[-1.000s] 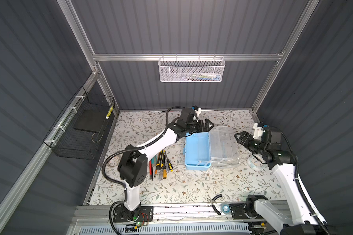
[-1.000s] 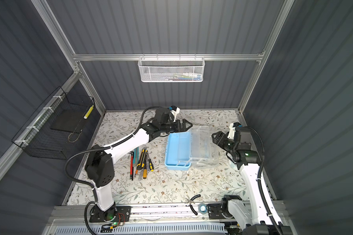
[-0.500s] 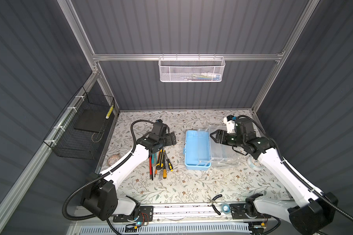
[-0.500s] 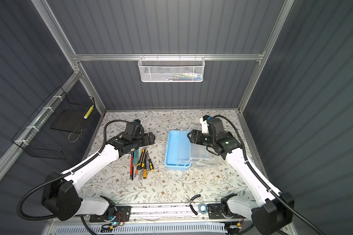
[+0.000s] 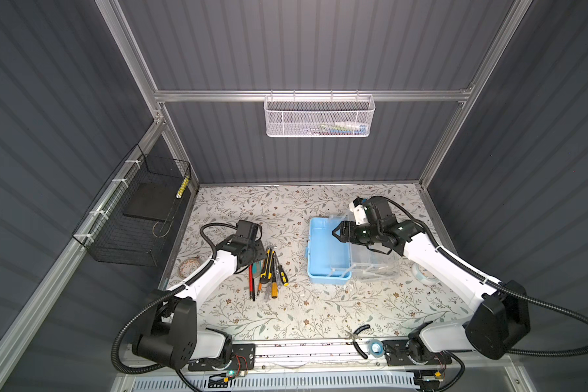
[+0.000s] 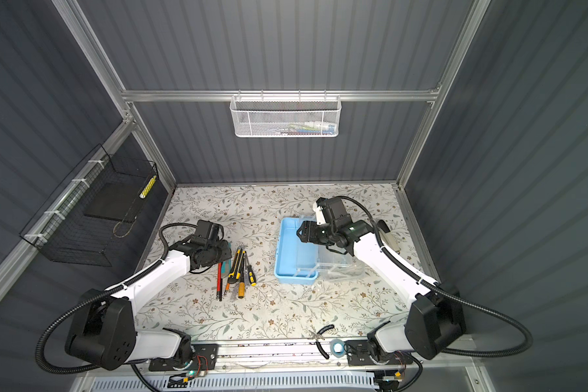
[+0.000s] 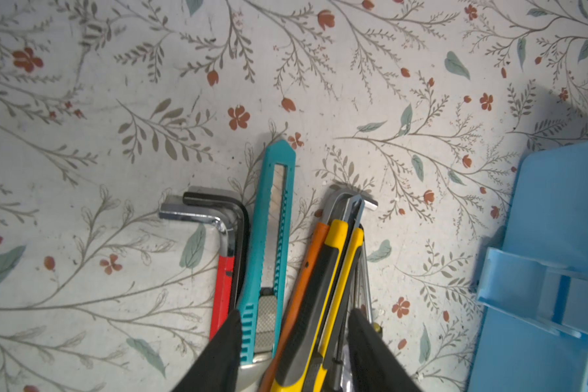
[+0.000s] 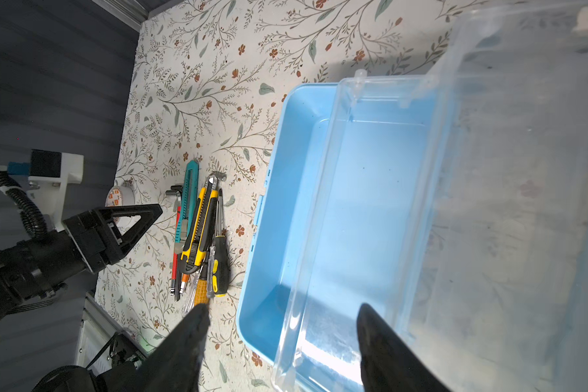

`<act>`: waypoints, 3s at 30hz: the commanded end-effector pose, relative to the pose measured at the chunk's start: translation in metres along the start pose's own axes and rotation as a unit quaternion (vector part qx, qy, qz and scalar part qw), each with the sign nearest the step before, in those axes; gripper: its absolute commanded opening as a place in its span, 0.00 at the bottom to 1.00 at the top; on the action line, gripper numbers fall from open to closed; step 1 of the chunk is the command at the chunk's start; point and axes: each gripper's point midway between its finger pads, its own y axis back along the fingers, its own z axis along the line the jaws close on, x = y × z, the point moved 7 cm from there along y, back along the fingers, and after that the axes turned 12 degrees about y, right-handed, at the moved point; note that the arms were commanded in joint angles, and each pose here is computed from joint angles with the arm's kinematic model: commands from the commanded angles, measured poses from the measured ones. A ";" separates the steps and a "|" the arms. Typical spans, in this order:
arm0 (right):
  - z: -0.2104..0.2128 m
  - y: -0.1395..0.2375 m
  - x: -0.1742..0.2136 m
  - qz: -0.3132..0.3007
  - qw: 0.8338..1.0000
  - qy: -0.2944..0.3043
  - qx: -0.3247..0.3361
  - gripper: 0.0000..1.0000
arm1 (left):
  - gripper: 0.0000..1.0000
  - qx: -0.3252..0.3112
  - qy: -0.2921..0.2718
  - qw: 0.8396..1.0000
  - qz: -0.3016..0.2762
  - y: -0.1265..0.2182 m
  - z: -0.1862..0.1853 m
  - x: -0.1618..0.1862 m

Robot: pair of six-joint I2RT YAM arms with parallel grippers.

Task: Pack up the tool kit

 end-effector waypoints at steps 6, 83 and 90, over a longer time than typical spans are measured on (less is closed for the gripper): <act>0.006 -0.001 -0.007 -0.011 1.000 0.000 -0.014 0.67 | 0.38 -0.049 0.020 0.998 0.014 -0.010 0.024 0.001; -0.003 -0.058 0.010 0.070 0.996 -0.020 -0.049 0.65 | 0.41 -0.101 0.007 0.995 0.014 -0.011 0.052 -0.002; -0.005 -0.060 0.014 0.075 0.996 -0.022 -0.047 0.64 | 0.35 -0.103 0.004 0.994 0.027 -0.021 0.055 0.004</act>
